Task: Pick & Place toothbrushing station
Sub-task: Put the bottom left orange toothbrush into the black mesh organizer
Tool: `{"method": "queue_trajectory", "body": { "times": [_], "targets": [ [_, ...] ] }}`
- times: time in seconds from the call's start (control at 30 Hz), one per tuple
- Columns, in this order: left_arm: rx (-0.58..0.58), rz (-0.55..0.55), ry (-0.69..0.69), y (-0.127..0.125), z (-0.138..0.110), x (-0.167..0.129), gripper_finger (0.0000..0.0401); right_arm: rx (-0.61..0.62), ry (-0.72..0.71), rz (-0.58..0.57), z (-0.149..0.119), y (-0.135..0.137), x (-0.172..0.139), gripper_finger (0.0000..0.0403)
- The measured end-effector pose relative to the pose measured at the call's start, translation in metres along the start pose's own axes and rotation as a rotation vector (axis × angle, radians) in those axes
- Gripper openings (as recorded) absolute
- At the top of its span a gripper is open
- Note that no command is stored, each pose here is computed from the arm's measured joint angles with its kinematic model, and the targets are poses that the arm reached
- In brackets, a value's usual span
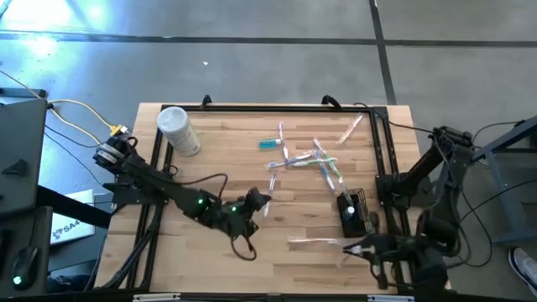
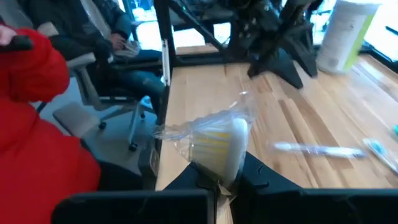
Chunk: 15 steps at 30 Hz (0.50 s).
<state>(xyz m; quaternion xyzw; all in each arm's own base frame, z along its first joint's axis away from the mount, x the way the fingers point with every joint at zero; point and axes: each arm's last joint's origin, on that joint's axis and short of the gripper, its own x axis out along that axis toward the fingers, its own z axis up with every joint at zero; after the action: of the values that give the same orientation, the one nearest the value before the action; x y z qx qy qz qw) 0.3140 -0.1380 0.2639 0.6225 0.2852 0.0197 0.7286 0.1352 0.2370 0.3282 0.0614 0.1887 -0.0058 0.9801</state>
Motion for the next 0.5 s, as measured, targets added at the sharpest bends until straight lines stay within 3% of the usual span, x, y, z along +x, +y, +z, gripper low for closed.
{"method": "queue_trajectory", "body": {
  "times": [0.27, 0.5],
  "targets": [
    [-0.173, -0.177, -0.059, 0.000, -0.021, 0.020, 0.0173, 0.042, 0.102, -0.153, -0.021, -0.025, -0.015, 0.0005],
    [-0.313, -0.273, -0.104, 0.002, -0.031, 0.030, 0.0173, 0.042, 0.207, -0.238, -0.003, -0.041, -0.022, 0.0004]
  ]
}}
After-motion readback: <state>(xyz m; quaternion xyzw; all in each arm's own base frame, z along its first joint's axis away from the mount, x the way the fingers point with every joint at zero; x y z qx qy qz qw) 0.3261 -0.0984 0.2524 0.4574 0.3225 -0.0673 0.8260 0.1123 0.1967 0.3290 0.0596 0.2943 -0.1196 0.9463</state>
